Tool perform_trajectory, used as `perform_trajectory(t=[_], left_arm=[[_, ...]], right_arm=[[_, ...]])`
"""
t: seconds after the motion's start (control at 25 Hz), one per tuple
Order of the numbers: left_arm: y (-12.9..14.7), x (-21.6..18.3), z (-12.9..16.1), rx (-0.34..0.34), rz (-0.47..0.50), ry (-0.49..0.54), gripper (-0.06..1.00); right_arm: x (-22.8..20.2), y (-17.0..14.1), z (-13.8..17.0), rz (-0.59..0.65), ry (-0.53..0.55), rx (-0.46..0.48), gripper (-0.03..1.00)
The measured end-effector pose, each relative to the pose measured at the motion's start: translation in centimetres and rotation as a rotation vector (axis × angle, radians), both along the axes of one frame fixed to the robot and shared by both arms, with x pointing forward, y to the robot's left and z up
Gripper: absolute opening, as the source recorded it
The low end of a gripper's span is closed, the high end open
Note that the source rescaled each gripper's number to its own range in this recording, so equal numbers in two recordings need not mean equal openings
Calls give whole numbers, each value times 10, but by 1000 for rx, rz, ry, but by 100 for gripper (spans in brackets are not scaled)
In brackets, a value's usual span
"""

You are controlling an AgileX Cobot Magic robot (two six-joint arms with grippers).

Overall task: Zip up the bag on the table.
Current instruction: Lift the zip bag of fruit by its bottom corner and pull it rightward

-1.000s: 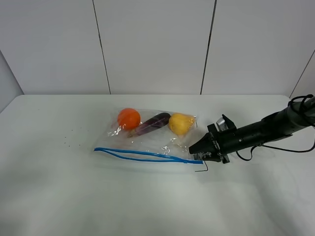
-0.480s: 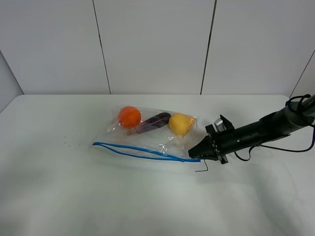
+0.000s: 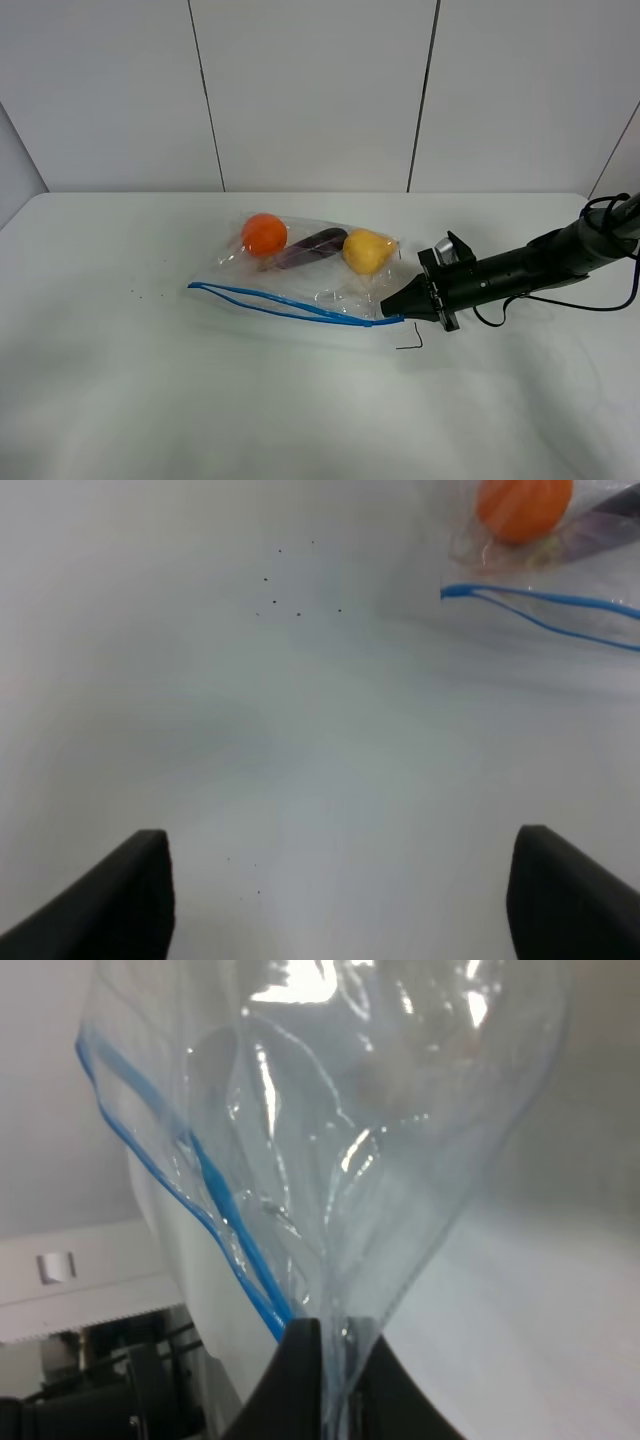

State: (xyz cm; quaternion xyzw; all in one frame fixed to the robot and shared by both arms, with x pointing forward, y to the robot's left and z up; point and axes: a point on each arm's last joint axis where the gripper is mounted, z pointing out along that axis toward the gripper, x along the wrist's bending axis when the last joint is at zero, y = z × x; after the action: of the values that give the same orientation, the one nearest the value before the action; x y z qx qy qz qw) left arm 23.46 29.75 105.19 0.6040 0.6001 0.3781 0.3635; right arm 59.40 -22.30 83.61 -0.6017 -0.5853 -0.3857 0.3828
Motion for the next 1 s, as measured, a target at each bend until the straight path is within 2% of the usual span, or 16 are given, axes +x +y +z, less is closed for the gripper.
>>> perform_trajectory(t=[0.16, 0.64, 1.0], left_arm=[[0, 0, 0, 0, 0, 0, 96], [0, 0, 0, 0, 0, 0, 96], [0, 0, 0, 0, 0, 0, 96]], right_arm=[[2, 0, 8, -17, -16, 8, 0], [9, 1, 60, -101, -53, 42, 0], [11, 1, 74, -170, 31, 70, 0]])
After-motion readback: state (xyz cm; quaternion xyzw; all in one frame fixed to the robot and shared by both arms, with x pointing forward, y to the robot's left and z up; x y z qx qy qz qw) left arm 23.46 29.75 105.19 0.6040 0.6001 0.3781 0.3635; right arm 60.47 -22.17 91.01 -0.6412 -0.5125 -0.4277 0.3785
